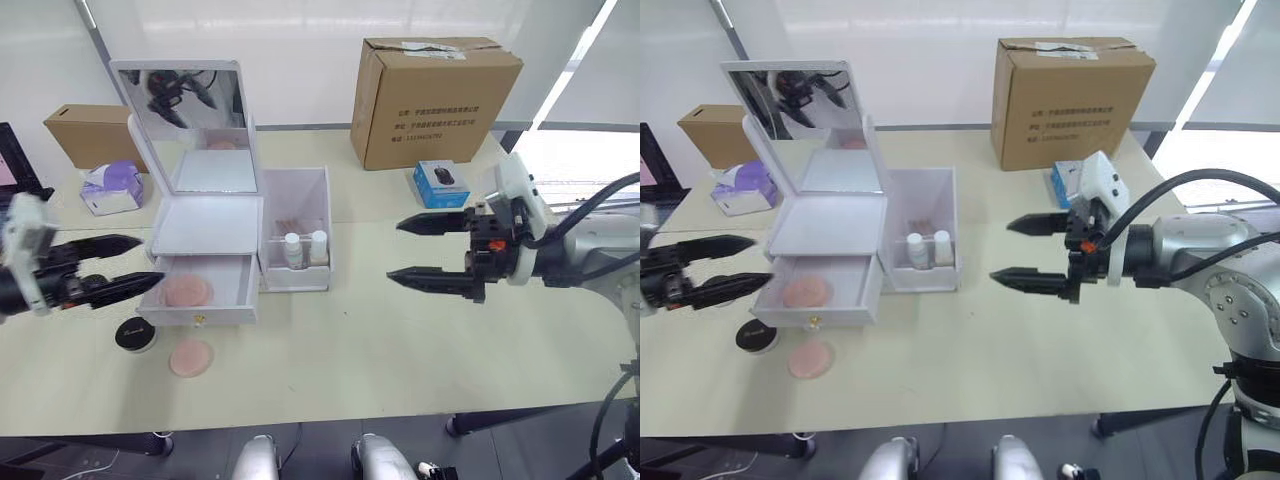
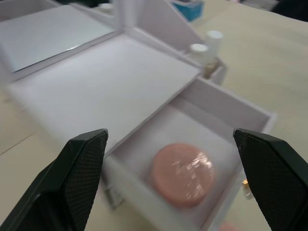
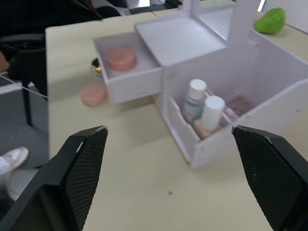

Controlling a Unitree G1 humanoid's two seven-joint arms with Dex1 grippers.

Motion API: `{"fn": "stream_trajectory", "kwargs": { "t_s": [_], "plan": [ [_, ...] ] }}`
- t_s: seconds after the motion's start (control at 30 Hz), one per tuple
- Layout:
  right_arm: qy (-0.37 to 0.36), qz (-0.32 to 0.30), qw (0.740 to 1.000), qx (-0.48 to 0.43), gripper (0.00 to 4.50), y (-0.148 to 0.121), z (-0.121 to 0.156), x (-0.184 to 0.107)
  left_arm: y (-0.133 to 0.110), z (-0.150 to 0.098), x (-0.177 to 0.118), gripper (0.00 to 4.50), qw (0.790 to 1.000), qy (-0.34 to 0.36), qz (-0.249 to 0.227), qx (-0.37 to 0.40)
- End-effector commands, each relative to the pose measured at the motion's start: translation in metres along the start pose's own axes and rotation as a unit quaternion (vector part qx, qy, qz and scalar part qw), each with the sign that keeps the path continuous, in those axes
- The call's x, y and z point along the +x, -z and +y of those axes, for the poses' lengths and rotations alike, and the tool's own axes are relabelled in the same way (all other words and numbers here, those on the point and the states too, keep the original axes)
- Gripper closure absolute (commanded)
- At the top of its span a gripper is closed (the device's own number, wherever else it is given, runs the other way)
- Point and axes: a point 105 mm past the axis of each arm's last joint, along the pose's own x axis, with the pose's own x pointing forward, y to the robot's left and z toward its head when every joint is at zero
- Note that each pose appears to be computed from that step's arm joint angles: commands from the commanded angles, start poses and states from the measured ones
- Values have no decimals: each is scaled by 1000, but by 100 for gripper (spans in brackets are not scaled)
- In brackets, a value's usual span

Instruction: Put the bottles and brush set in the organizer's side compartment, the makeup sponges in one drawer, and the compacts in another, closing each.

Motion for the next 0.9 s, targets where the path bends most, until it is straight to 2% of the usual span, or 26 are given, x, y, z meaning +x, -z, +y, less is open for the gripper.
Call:
{"fn": "stream_trajectory", "kwargs": {
  "t_s": [0.03,0.13,0.2,0.37,0.5,0.6,0.73,0.9],
  "plan": [
    [33,-8,999,-19,0,-3,-25,-13,13,14,-44,2,995,-94,-13,7],
    [10,-12,1000,-2,0,-6,-34,-10,41,-7,-71,2,994,-104,9,-8],
    [-17,-14,1000,3,0,-10,-35,-5,52,-18,-86,2,992,-126,4,-19],
    [-47,-18,999,-9,0,-20,-45,12,80,-28,-135,2,972,-232,11,-46],
    [-64,-26,997,-15,0,-28,-48,26,97,-43,-167,2,957,-281,31,-59],
    [-80,-25,996,-14,0,-28,-47,33,103,-55,-176,2,954,-292,31,-66],
    [-87,-24,996,-15,0,-29,-47,37,102,-58,-174,2,955,-290,28,-63],
    [-106,-22,993,-38,0,-24,-38,32,94,-58,-153,2,965,-257,24,-50]
  ]
}}
